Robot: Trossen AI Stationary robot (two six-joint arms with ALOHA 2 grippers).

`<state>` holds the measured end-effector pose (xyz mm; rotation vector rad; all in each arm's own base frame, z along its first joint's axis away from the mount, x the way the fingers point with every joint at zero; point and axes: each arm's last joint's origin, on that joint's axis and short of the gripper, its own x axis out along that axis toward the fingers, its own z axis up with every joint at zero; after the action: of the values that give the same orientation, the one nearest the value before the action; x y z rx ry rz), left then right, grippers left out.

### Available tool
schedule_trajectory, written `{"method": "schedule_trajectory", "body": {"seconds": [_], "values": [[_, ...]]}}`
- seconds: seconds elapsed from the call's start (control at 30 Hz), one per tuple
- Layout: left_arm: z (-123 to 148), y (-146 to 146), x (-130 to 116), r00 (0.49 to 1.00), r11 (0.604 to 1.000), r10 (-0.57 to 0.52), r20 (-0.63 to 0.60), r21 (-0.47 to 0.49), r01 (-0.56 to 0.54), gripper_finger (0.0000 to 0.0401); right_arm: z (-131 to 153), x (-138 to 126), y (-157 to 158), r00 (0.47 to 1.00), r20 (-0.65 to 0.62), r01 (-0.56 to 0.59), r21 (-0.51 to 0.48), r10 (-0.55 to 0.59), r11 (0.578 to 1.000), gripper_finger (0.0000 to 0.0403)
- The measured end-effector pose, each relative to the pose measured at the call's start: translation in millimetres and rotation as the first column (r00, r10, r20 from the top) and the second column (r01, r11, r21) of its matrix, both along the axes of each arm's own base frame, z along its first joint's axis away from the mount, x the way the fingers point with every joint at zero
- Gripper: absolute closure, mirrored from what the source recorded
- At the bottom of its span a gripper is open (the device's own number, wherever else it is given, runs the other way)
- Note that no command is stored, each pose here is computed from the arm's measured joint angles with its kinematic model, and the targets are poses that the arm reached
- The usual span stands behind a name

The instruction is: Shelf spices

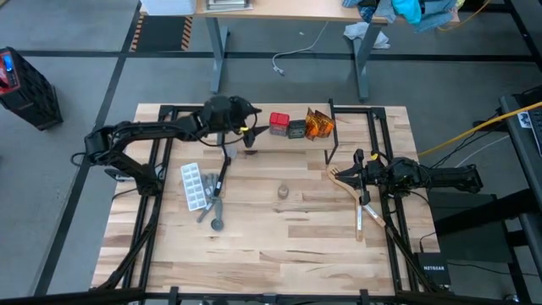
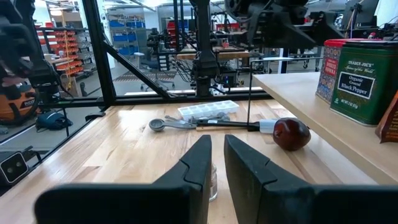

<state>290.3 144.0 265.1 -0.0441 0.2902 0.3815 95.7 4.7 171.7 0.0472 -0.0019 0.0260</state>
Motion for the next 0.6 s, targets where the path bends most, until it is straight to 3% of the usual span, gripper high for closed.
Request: {"method": "schedule_trajectory", "body": {"seconds": [0.23, 0.6], "values": [[0.1, 4.6, -2.2, 1.000, 1.000, -0.006, -0.004, 0.016, 0.006, 0.0004, 0.0, 0.0, 0.0, 1.000, 0.000, 0.000, 0.000, 0.000, 1.000, 0.0352], [-22.1, 19.7, 10.7, 0.999, 0.999, -0.045, 0.021, -0.018, 0.045, 0.0001, 0.0, 0.0, 0.0, 1.000, 0.000, 0.000, 0.000, 0.000, 1.000, 0.0352]]}}
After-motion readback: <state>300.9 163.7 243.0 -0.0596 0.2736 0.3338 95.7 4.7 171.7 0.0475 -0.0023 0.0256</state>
